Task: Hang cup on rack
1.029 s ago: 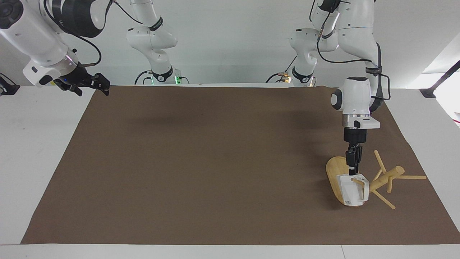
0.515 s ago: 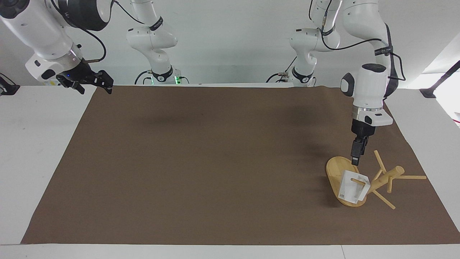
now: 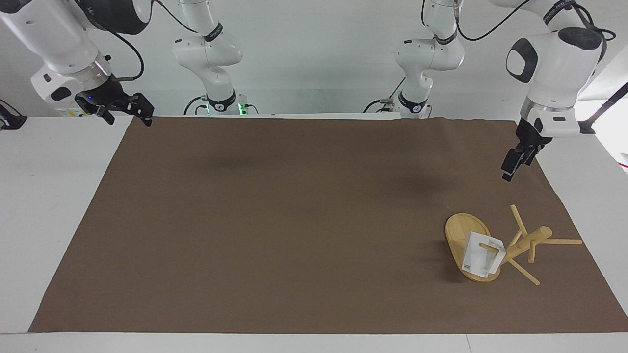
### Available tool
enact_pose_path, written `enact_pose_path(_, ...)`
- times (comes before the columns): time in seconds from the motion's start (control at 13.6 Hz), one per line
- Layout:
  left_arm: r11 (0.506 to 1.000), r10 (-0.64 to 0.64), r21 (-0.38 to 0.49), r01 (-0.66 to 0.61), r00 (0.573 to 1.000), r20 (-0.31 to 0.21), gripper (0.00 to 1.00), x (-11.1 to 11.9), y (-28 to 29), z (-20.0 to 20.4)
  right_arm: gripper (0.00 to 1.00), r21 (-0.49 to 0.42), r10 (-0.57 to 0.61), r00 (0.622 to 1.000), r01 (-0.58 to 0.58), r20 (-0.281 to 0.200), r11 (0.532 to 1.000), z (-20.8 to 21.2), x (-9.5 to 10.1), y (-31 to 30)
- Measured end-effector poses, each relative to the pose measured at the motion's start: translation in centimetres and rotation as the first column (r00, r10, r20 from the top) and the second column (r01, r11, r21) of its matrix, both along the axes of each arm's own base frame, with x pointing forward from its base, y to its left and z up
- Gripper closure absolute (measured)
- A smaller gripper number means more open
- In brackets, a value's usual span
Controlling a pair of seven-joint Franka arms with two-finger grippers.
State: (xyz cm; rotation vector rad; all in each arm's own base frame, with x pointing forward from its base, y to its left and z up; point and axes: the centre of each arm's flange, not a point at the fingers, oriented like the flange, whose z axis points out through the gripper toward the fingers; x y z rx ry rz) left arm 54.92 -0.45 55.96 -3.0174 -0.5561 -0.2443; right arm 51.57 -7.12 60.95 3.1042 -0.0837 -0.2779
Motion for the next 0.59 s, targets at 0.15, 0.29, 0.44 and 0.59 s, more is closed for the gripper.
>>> enact_pose_path(0.15,0.978,-0.207,-0.052,0.201,0.969,-0.132,0.0,0.2,0.6,2.2,0.0,-0.001,0.025,1.0,-0.025,-0.004,1.0,-0.2,0.2,1.4)
enact_pose_path(0.29,0.917,-0.399,-0.1,0.387,0.894,-0.201,0.0,0.9,1.7,3.9,0.0,-0.001,0.035,0.999,-0.035,-0.007,0.999,-0.3,0.4,1.9)
enact_pose_path(0.44,0.865,-0.502,-0.114,0.489,0.837,-0.215,0.0,1.9,1.1,4.4,0.0,-0.001,0.034,0.999,-0.034,-0.007,0.999,-0.3,0.4,1.9)
enact_pose_path(0.59,0.838,-0.545,-0.113,0.534,0.81,-0.218,0.0,2.6,-0.9,4.2,0.0,-0.001,0.034,0.999,-0.034,-0.007,0.999,-0.3,0.4,1.9)
